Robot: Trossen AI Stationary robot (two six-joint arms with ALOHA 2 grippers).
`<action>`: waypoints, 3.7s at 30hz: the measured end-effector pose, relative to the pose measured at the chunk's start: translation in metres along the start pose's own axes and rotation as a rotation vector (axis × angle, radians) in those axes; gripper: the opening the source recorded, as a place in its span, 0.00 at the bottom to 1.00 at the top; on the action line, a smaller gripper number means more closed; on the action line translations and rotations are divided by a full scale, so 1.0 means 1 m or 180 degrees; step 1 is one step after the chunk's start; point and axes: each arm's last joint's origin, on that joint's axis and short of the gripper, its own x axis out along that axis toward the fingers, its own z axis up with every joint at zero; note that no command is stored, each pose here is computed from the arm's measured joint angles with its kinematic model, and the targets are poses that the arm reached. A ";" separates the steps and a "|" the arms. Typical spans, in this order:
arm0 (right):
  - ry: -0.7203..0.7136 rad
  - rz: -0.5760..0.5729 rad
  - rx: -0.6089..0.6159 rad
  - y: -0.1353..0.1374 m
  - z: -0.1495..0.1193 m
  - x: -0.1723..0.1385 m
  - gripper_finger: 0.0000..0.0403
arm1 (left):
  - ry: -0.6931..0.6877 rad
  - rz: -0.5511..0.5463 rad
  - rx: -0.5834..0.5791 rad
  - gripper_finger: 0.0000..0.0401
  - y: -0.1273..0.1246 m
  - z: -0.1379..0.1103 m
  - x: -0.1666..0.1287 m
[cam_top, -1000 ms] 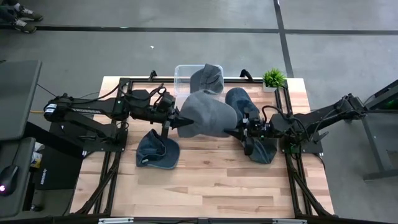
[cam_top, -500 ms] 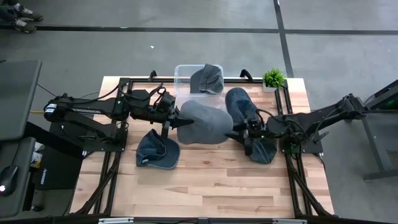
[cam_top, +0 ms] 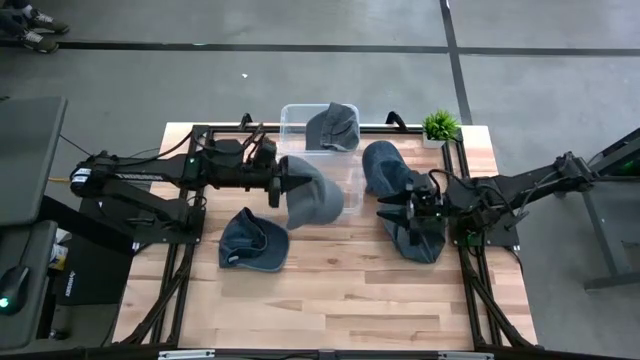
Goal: Pick & Place hat
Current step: Put the gray cap into the top transparent bin
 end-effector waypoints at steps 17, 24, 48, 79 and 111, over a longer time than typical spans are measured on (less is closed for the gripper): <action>-0.0733 -0.0490 -0.1247 0.012 0.003 0.045 0.48 | -0.0443 0.0367 -0.0343 0.00 0.029 0.025 0.000; -0.1139 -0.0915 -0.2099 0.019 0.000 0.073 0.48 | -0.0695 0.0483 -0.0384 0.00 0.037 0.036 -0.002; -0.0266 -0.2865 -0.3937 0.026 0.018 0.183 0.48 | -0.1396 0.0279 -0.0626 0.00 0.037 0.059 -0.008; -0.0434 -0.2949 -0.4178 0.019 0.036 0.188 0.48 | -0.1297 0.0155 -0.0646 0.00 0.036 0.058 -0.007; -0.0634 -0.3539 -0.3313 0.043 0.042 0.162 0.48 | -0.1318 0.0202 -0.0672 0.00 0.038 0.057 -0.002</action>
